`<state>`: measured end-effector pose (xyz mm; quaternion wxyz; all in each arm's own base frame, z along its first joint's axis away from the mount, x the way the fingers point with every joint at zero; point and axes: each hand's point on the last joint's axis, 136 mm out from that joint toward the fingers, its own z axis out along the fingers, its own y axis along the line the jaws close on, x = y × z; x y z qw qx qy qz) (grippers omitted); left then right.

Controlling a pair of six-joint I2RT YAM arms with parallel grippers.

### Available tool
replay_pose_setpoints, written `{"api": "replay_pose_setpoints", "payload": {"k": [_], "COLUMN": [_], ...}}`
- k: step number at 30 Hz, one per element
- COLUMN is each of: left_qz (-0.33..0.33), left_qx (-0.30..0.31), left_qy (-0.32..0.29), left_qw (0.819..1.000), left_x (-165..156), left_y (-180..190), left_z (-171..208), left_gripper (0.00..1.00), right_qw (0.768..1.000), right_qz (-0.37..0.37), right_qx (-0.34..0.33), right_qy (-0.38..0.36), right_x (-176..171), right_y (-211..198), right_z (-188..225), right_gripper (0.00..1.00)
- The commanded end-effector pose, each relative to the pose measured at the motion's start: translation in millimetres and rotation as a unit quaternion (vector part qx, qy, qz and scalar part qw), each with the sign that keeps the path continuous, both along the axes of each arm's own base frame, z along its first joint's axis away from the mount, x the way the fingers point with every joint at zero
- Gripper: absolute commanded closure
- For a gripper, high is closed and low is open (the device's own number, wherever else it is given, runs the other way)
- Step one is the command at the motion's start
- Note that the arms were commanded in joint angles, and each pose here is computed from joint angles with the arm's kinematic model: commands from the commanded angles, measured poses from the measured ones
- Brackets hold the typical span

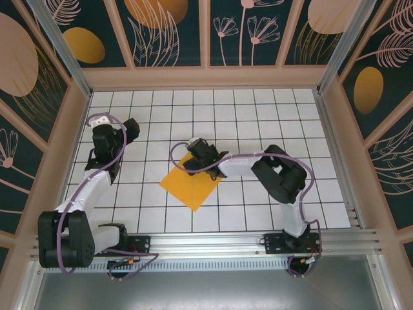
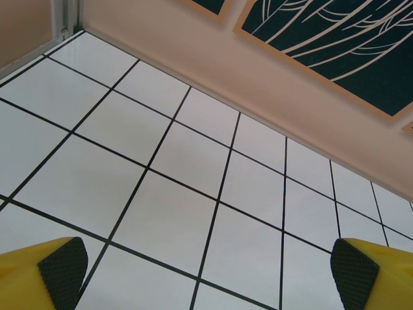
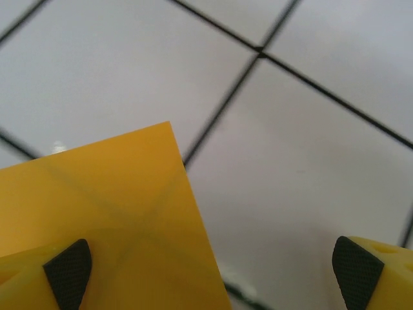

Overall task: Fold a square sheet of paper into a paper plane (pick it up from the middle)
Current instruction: Move the square sheet of paper to the center of the table.

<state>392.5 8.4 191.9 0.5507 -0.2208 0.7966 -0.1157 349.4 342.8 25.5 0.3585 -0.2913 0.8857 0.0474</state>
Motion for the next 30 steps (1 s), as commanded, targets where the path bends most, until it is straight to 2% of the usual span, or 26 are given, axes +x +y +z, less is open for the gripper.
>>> {"api": "replay_pose_setpoints", "payload": {"k": [1,4,6,10,14,19,22,30], "left_qz": [0.013,0.013,0.012,0.009,0.005,-0.002,0.000,0.002], "left_qx": [-0.002,-0.007,-0.012,-0.028,-0.046,-0.049,-0.047,-0.044], "left_qy": [-0.002,0.003,0.005,0.011,0.023,0.025,0.026,0.032], "left_qw": [1.000,1.000,1.000,1.000,0.999,0.998,0.999,0.999], "left_x": [4,4,3,1,0,-1,-2,-2], "left_y": [5,4,3,0,-4,-6,-5,-4], "left_z": [8,6,4,2,-3,-3,-4,-9], "left_gripper": [0.02,0.01,0.02,0.02,0.02,0.01,0.02,0.02], "right_qw": [0.995,0.992,0.991,0.993,0.984,0.975,0.960,0.953], "right_qz": [-0.073,-0.111,-0.124,-0.119,-0.139,-0.150,-0.165,-0.163], "right_qx": [-0.059,-0.057,-0.050,0.018,0.096,0.116,0.153,0.154], "right_qy": [0.022,0.021,0.014,0.007,0.057,0.119,0.165,0.206], "right_x": [16,38,51,56,32,-17,-34,-42], "right_y": [-67,-99,-105,-77,-49,-3,6,-2], "right_z": [-33,-34,-23,32,61,40,25,-3], "right_gripper": [0.01,0.02,0.02,0.02,0.02,0.07,0.16,0.19]}}
